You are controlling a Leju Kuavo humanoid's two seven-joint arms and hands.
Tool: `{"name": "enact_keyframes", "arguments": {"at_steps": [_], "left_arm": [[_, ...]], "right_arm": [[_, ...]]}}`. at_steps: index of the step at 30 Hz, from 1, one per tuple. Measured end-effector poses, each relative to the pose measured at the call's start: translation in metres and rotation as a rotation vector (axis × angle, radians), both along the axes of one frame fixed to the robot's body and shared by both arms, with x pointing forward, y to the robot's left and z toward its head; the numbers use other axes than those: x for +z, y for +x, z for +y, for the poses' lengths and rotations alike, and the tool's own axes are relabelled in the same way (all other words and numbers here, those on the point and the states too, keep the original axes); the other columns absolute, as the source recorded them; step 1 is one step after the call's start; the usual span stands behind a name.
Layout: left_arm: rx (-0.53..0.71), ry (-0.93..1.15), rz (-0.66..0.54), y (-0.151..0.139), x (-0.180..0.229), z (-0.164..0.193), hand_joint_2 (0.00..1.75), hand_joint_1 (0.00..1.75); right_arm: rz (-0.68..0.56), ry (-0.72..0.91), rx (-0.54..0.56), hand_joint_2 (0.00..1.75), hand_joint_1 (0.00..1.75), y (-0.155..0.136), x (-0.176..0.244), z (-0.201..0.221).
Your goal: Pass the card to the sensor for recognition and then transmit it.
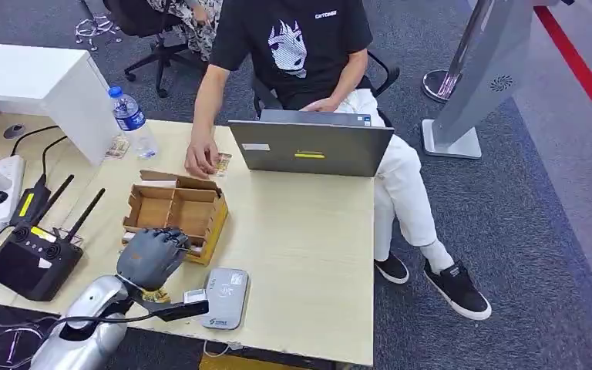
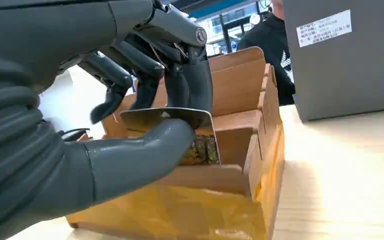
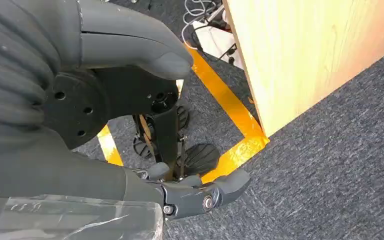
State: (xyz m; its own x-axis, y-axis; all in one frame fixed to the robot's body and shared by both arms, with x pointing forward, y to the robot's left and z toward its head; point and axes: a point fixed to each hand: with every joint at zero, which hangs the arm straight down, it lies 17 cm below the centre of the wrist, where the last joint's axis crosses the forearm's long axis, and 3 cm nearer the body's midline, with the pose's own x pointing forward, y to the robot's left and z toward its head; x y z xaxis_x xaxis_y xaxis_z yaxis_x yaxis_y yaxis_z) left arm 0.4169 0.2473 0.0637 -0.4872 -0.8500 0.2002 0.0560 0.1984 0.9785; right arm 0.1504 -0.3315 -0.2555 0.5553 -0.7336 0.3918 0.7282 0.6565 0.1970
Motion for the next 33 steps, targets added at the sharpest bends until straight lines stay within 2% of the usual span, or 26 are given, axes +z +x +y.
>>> {"name": "enact_keyframes", "arguments": {"at_steps": [5, 14, 22, 31, 32, 33], "left_arm": [[0.007, -0.009, -0.086, 0.005, 0.020, -0.002, 1.75, 1.75], [0.023, -0.062, -0.312, 0.033, 0.096, -0.015, 1.75, 1.75], [0.084, -0.093, -0.440, 0.083, 0.174, 0.003, 1.75, 1.75], [0.188, -0.068, -0.490, 0.132, 0.208, 0.038, 1.75, 1.75], [0.194, -0.071, -0.498, 0.135, 0.209, 0.040, 1.75, 0.61], [0.204, -0.076, -0.500, 0.136, 0.209, 0.043, 1.75, 0.00]], "right_arm": [[0.002, -0.002, 0.000, 1.75, 0.00, 0.000, 0.000, 0.000], [0.011, -0.007, 0.007, 1.75, 0.00, -0.001, -0.001, -0.001], [0.013, -0.006, 0.038, 1.75, 0.00, 0.001, -0.001, 0.003], [0.016, -0.004, 0.078, 1.75, 0.00, 0.010, 0.000, 0.007], [0.016, -0.005, 0.083, 1.75, 0.00, 0.010, 0.000, 0.008], [0.016, -0.006, 0.087, 1.75, 0.00, 0.010, 0.000, 0.008]]}}
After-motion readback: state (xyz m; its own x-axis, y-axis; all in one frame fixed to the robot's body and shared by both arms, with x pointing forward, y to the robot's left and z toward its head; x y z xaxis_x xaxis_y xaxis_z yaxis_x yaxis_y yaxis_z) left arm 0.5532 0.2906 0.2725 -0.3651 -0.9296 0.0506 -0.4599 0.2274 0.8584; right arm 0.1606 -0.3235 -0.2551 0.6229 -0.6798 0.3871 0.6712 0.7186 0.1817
